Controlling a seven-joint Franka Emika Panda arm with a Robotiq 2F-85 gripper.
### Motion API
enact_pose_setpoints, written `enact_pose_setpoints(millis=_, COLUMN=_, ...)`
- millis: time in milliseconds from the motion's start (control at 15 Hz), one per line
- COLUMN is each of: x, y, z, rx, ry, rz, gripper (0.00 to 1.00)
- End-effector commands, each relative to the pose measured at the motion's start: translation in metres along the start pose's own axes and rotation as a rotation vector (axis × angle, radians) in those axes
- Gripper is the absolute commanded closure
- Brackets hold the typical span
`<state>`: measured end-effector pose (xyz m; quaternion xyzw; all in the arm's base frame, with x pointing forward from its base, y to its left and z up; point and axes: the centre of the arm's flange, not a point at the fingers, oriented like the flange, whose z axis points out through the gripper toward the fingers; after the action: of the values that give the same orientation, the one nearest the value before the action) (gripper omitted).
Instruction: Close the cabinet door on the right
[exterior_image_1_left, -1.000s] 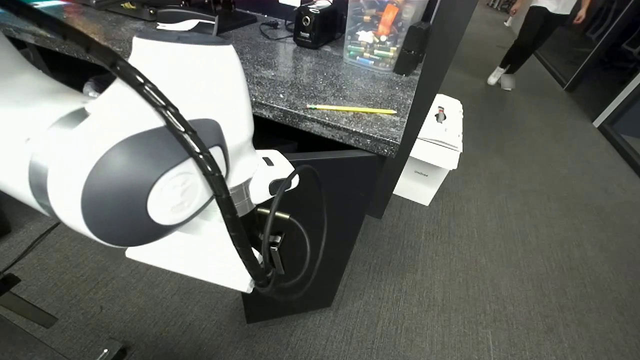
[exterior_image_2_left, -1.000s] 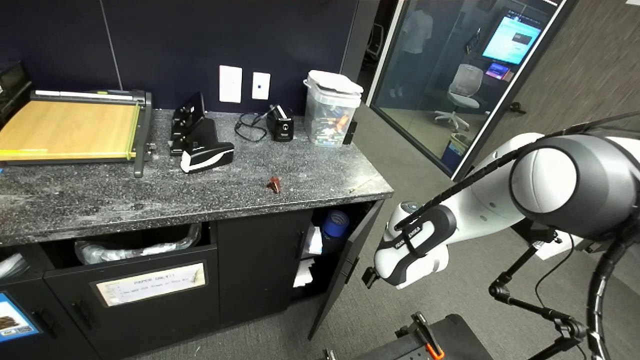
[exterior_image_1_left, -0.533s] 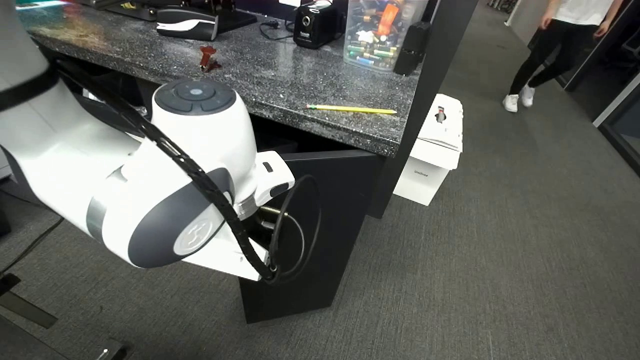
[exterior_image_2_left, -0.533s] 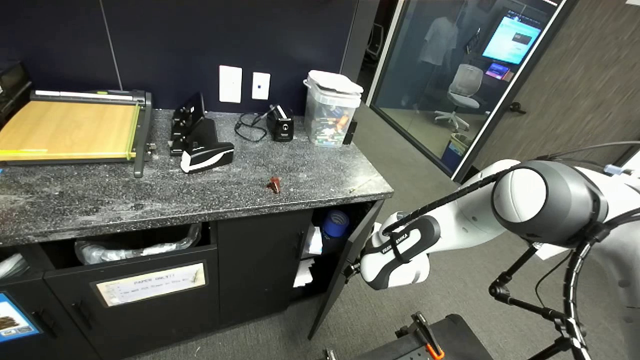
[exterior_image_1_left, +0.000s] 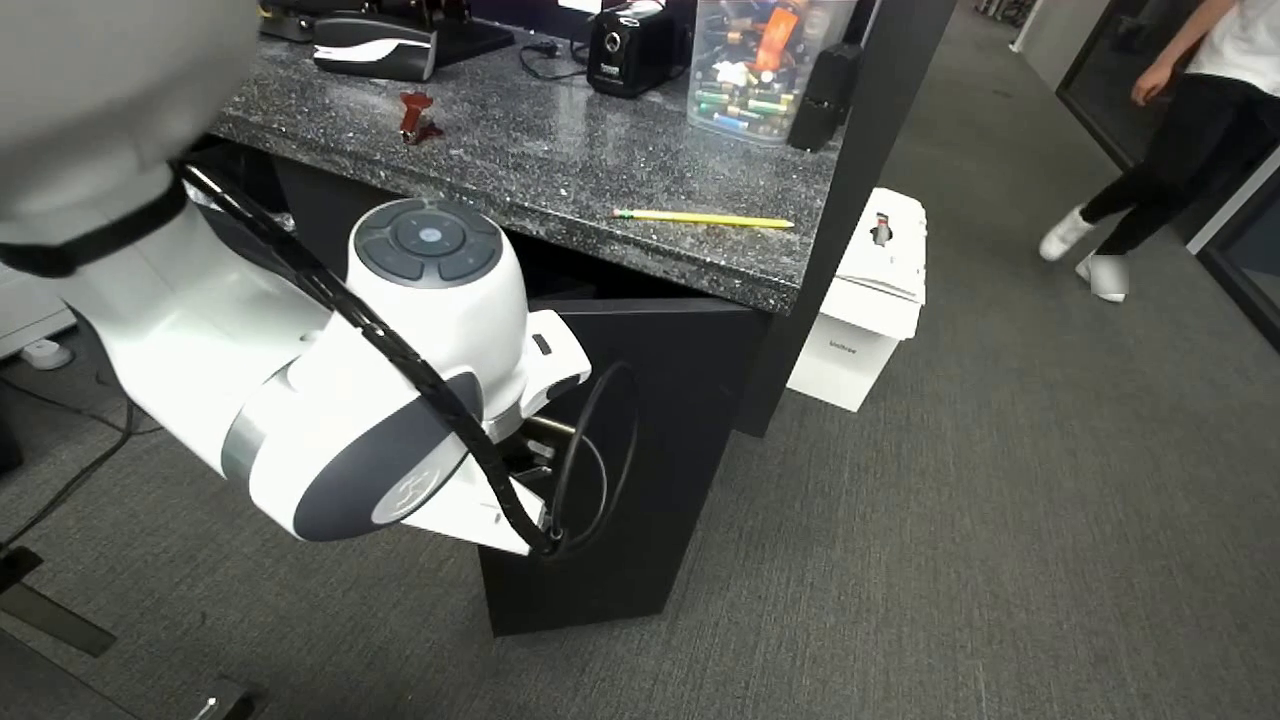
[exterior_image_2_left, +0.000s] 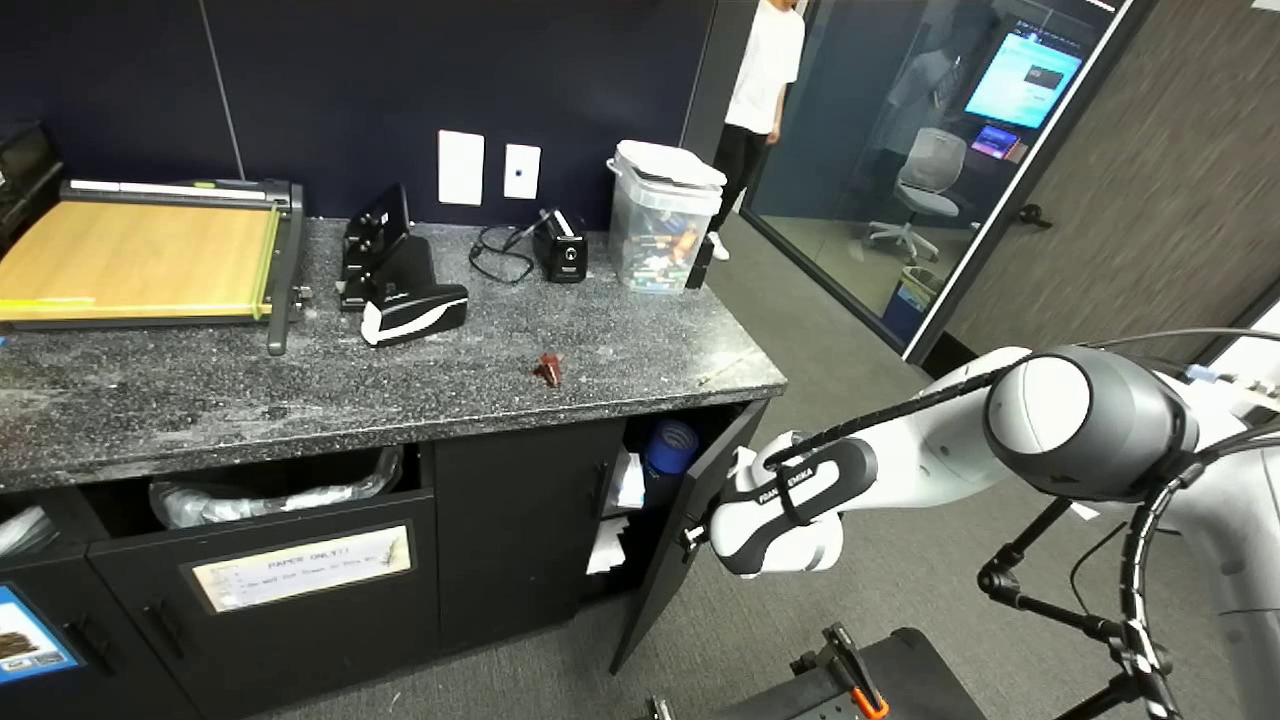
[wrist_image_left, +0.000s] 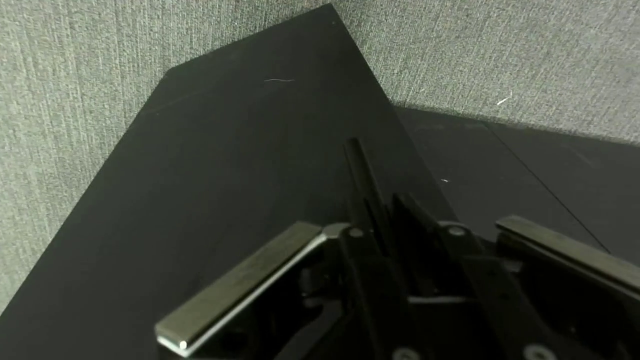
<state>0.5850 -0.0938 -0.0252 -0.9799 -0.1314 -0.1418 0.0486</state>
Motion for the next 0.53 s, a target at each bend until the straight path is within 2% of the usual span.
enact_pose_setpoints(millis=0, x=0.027, y=-0.003, z=0.008, rx=0.066, ry=0.096, rz=-0.007, gripper=0.99)
enact_pose_setpoints(millis=67, x=0.035, y=-0.005, z=0.009, rx=0.078, ry=0.117, rz=-0.009, gripper=0.96)
enact_pose_setpoints(millis=200, x=0.063, y=-0.012, z=0.015, rx=0.091, ry=0.181, rz=-0.017, gripper=0.96)
enact_pose_setpoints(millis=333, x=0.104, y=-0.018, z=0.024, rx=0.112, ry=0.242, rz=-0.007, gripper=0.96)
enact_pose_setpoints(millis=467, x=0.131, y=-0.017, z=0.031, rx=0.101, ry=0.302, rz=0.01, gripper=0.96)
